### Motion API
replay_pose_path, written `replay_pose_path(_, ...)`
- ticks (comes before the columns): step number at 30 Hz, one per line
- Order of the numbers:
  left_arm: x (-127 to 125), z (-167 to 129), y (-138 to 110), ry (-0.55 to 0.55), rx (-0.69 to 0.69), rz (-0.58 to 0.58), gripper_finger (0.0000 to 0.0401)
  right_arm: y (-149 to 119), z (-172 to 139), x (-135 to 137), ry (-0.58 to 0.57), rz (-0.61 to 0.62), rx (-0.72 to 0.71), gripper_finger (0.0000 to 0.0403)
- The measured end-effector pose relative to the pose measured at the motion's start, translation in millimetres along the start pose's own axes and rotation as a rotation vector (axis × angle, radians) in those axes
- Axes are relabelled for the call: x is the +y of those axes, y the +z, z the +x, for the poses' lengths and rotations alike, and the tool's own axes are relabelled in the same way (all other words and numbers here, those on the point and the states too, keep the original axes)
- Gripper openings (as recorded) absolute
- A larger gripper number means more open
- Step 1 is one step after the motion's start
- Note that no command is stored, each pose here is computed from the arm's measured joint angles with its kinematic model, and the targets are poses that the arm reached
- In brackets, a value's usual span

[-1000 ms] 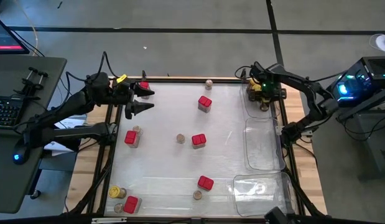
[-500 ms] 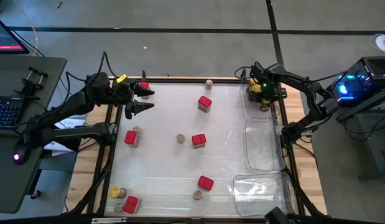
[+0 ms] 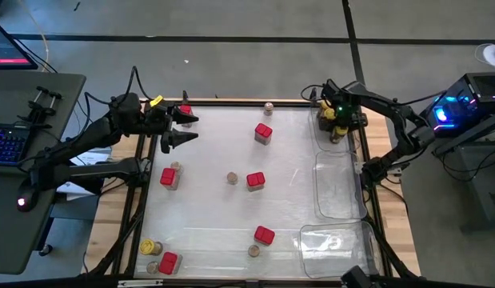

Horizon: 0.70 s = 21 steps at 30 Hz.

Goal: Sort spices by type
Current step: Put the yellow seasoning bottle into the top transparent bin

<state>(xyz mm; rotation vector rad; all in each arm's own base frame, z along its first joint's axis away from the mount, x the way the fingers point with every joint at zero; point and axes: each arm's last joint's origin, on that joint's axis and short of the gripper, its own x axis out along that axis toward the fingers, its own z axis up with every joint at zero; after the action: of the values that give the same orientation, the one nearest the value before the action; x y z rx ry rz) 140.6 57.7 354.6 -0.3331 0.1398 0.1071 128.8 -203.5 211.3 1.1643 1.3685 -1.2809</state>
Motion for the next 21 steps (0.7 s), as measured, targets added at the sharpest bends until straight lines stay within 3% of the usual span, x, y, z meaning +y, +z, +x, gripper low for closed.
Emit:
replay_pose_path(15,0.0,0.0,0.0,0.000,0.000,-0.001,0.0343,-3.2,-22.0,-4.5,-0.032,-0.058,0.053,0.0313)
replay_pose_path(21,0.0,0.0,0.0,0.000,0.000,-0.010,0.0343,-8.1,-44.8,-9.9,-0.005,-0.077,0.029,0.0313)
